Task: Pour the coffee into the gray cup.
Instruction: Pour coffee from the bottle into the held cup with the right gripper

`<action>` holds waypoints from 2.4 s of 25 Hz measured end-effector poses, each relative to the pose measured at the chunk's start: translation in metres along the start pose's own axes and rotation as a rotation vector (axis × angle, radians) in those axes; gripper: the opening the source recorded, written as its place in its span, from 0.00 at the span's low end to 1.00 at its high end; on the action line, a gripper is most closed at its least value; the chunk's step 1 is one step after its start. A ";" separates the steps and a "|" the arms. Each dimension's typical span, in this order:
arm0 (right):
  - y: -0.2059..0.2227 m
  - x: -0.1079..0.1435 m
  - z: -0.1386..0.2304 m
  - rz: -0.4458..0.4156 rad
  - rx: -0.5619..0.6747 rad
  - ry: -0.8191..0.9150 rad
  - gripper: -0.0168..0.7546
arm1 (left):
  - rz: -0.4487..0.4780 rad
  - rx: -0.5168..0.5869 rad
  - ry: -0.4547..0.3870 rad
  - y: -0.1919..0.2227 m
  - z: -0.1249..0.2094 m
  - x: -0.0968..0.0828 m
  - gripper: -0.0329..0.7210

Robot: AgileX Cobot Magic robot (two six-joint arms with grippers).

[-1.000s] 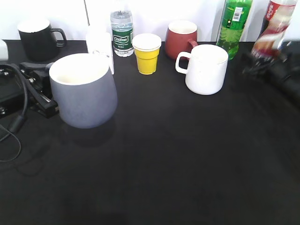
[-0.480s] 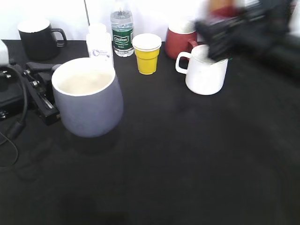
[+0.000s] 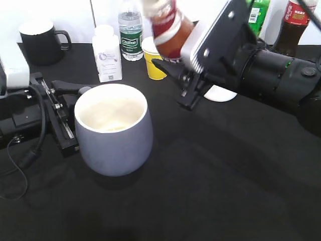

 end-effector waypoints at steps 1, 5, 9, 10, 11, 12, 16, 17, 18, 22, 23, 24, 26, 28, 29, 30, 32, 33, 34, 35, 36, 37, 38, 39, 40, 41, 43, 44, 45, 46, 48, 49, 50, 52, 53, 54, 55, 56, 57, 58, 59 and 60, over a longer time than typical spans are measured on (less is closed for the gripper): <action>0.000 0.000 0.000 0.000 0.000 -0.038 0.71 | 0.000 0.000 0.000 0.000 0.000 0.000 0.12; 0.000 0.000 0.000 0.001 -0.003 -0.175 0.71 | 0.000 0.000 0.000 0.000 0.000 0.000 0.12; 0.000 -0.002 -0.010 0.025 -0.065 -0.338 0.71 | 0.013 -0.024 0.006 0.000 -0.003 -0.002 0.12; -0.001 -0.003 -0.013 0.035 -0.087 -0.372 0.71 | 0.015 -0.027 0.006 0.000 -0.004 -0.002 0.12; -0.001 -0.003 -0.016 0.045 -0.106 -0.404 0.71 | 0.016 -0.029 0.006 0.000 -0.004 -0.002 0.12; -0.001 -0.004 -0.019 0.056 -0.127 -0.435 0.71 | 0.018 -0.030 0.008 0.000 -0.004 -0.003 0.12; -0.002 -0.004 -0.025 0.071 -0.170 -0.486 0.71 | 0.057 -0.024 0.029 0.000 -0.003 -0.008 0.12; -0.002 -0.003 -0.025 0.069 -0.171 -0.515 0.71 | 0.057 -0.025 0.030 0.000 -0.003 -0.008 0.12; -0.002 -0.003 -0.025 0.071 -0.171 -0.550 0.71 | 0.058 -0.030 0.030 0.000 -0.004 -0.008 0.12; -0.002 -0.003 -0.025 0.078 -0.169 -0.660 0.71 | 0.063 -0.053 0.030 0.000 -0.007 -0.009 0.12; -0.002 -0.003 -0.025 0.078 -0.169 -0.667 0.71 | 0.065 -0.053 0.030 0.000 -0.007 -0.009 0.12; -0.002 -0.003 -0.025 0.079 -0.169 -0.670 0.71 | 0.067 -0.053 0.031 0.000 -0.007 -0.010 0.12; -0.002 -0.003 -0.025 0.082 -0.168 -0.703 0.71 | 0.073 -0.052 0.035 0.000 -0.007 -0.010 0.12; -0.002 -0.003 -0.025 0.085 -0.167 -0.737 0.71 | 0.075 -0.052 0.036 0.000 -0.007 -0.011 0.12; -0.002 -0.003 -0.025 0.086 -0.166 -0.753 0.71 | 0.075 -0.052 0.036 0.000 -0.007 -0.011 0.12; -0.002 -0.003 -0.025 0.087 -0.166 -0.766 0.71 | 0.075 -0.052 0.036 0.000 -0.007 -0.011 0.12; -0.002 -0.003 -0.025 0.088 -0.166 -0.775 0.71 | 0.075 -0.052 0.036 0.000 -0.007 -0.011 0.12; -0.002 -0.003 -0.025 0.088 -0.166 -0.777 0.71 | 0.075 -0.052 0.036 0.000 -0.007 -0.011 0.12; -0.002 -0.003 -0.025 0.088 -0.166 -0.778 0.71 | 0.075 -0.052 0.036 0.000 -0.007 -0.011 0.12; -0.002 -0.003 -0.025 0.088 -0.166 -0.778 0.71 | 0.076 -0.052 0.037 -0.001 -0.007 -0.011 0.12; -0.002 -0.003 -0.025 0.088 -0.166 -0.778 0.71 | 0.076 -0.052 0.037 -0.001 -0.007 -0.011 0.12; -0.002 -0.003 -0.025 0.090 -0.165 -0.793 0.71 | 0.076 -0.052 0.037 -0.001 -0.007 -0.011 0.12; -0.002 -0.003 -0.025 0.090 -0.165 -0.802 0.71 | 0.076 -0.052 0.037 -0.001 -0.007 -0.011 0.12; -0.002 -0.003 -0.025 0.091 -0.165 -0.805 0.71 | 0.076 -0.052 0.037 -0.001 -0.007 -0.011 0.12; -0.002 -0.003 -0.025 0.091 -0.164 -0.808 0.71 | 0.076 -0.052 0.037 -0.001 -0.007 -0.011 0.12; -0.002 -0.003 -0.025 0.092 -0.164 -0.819 0.71 | 0.076 -0.052 0.037 -0.001 -0.007 -0.011 0.12; -0.002 -0.003 -0.025 0.093 -0.164 -0.828 0.71 | 0.076 -0.051 0.037 0.000 -0.007 -0.011 0.12; -0.002 -0.003 -0.025 0.093 -0.164 -0.829 0.71 | 0.076 -0.051 0.037 0.000 -0.007 -0.011 0.12; -0.002 -0.003 -0.025 0.093 -0.164 -0.831 0.71 | 0.077 -0.051 0.037 0.000 -0.007 -0.011 0.12; -0.002 -0.003 -0.025 0.093 -0.164 -0.831 0.71 | 0.077 -0.051 0.037 0.000 -0.007 -0.011 0.12; -0.002 -0.003 -0.025 0.093 -0.164 -0.831 0.71 | 0.077 -0.051 0.037 0.000 -0.007 -0.011 0.12; -0.002 -0.003 -0.025 0.093 -0.164 -0.831 0.71 | 0.077 -0.050 0.037 -0.001 -0.007 -0.011 0.12; -0.002 -0.003 -0.025 0.093 -0.164 -0.831 0.71 | 0.078 -0.050 0.038 -0.001 -0.007 -0.011 0.12; -0.002 -0.003 -0.026 0.094 -0.165 -0.831 0.71 | 0.078 -0.050 0.038 -0.001 -0.007 -0.011 0.12; -0.002 -0.003 -0.026 0.094 -0.165 -0.831 0.71 | 0.079 -0.050 0.038 -0.001 -0.007 -0.011 0.12; -0.002 -0.003 -0.026 0.094 -0.165 -0.832 0.71 | 0.079 -0.050 0.038 -0.001 -0.007 -0.011 0.12; -0.002 -0.003 -0.026 0.094 -0.165 -0.832 0.71 | 0.080 -0.050 0.039 -0.001 -0.007 -0.011 0.12; -0.002 -0.003 -0.026 0.094 -0.165 -0.832 0.71 | 0.081 -0.050 0.039 -0.001 -0.007 -0.011 0.12; -0.002 -0.003 -0.026 0.095 -0.166 -0.832 0.71 | 0.081 -0.050 0.039 -0.001 -0.007 -0.011 0.12; -0.002 -0.003 -0.026 0.095 -0.167 -0.832 0.71 | 0.081 -0.050 0.039 -0.001 -0.007 -0.011 0.12; -0.002 -0.003 -0.026 0.095 -0.167 -0.832 0.71 | 0.081 -0.050 0.039 -0.001 -0.007 -0.011 0.12; -0.003 -0.003 -0.026 0.096 -0.168 -0.832 0.71 | 0.081 -0.050 0.039 -0.001 -0.007 -0.011 0.12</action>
Point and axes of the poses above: a point on each arm's last joint axis where the gripper is mounted, y pointing out along that axis toward the gripper, x along the wrist's bending axis when the last joint is at zero, z = x × y, the point moved 5 cm from there along y, pointing out along that axis toward the gripper, and after that the axes turned 7 degrees about y, right-handed, at the moved point
